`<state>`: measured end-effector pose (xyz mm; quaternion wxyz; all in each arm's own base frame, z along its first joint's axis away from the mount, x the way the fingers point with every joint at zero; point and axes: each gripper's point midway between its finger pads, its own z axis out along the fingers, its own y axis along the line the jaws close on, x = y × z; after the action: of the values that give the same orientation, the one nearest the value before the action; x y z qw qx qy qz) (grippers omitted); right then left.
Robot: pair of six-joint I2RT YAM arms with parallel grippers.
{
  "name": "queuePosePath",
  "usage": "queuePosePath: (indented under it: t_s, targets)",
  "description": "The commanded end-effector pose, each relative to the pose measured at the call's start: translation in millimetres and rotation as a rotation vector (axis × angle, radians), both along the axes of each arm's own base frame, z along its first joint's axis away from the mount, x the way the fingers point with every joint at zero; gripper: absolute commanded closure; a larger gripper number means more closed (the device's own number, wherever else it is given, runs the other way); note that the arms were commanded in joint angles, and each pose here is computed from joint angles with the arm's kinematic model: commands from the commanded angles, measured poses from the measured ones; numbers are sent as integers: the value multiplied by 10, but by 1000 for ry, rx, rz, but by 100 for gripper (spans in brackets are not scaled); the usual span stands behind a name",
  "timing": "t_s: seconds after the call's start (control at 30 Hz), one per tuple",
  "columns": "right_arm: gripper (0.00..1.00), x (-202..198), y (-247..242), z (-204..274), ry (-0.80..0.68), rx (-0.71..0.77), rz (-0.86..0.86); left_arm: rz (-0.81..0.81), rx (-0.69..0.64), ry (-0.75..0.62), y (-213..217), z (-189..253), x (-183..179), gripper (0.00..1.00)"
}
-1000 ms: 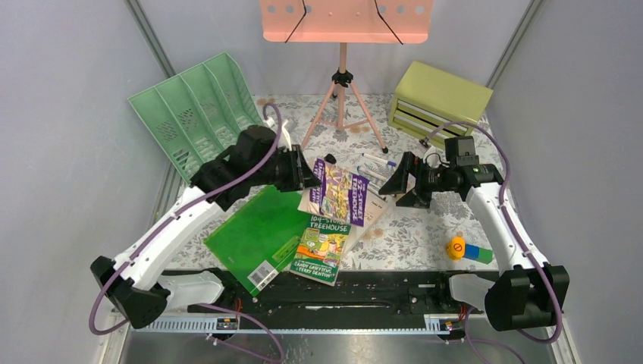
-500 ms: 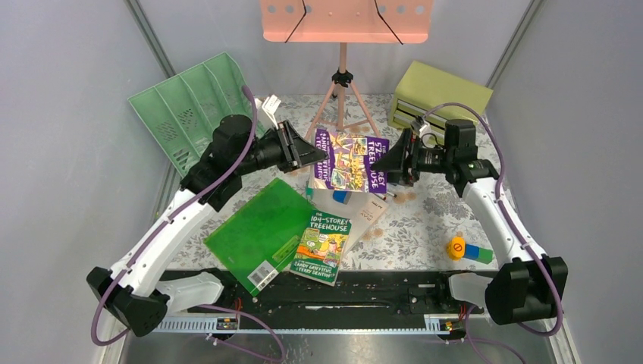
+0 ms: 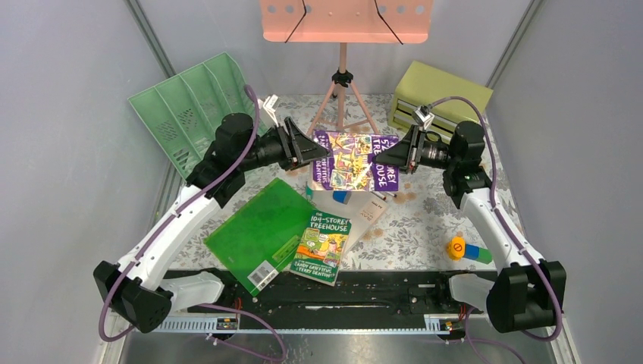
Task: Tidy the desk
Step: Pick up the book from the center of the board, then place the book in the storage box.
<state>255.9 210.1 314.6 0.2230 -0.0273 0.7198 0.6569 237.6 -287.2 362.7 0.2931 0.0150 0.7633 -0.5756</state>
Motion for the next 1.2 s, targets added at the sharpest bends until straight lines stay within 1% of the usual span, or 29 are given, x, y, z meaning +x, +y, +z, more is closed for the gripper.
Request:
queuePosePath:
  t_s: [0.0, 0.03, 0.1, 0.23, 0.27, 0.33, 0.5, 0.63, 0.7, 0.93, 1.1, 1.17]
  targets:
    - [95, -170, 30, 280, -112, 45, 69, 8, -28, -57, 61, 174, -17, 45]
    - [100, -172, 30, 308, -118, 52, 73, 23, -15, -56, 86, 158, -6, 38]
    - [100, -159, 32, 353, -126, 60, 74, 71, 28, -43, 158, 93, 47, 33]
    - [100, -96, 34, 436, -129, 71, 45, 246, 169, 40, 454, -122, 189, 30]
    - [100, -69, 34, 448, -123, 70, 31, 267, 192, 50, 511, -168, 197, 30]
    - [100, -17, 30, 456, -111, 63, 4, 280, 188, 42, 566, -155, 200, 29]
    - [100, 44, 27, 493, -91, 75, -29, 219, 121, 15, 507, -102, 108, 24]
    - [100, 57, 27, 487, -67, 83, -35, 117, 0, 0, 341, -46, 17, 23]
    - [100, 61, 28, 490, -57, 90, -36, 91, -40, 17, 286, -58, 8, 23]
    - [100, 75, 37, 460, -11, 106, -25, 44, -42, 41, 215, -110, 1, 24]
    - [100, 149, 33, 290, 65, 76, -59, -46, -82, -1, 84, 8, -127, 28]
    - [100, 169, 25, 191, 100, 51, -79, -73, -105, -22, 52, 66, -179, 31]
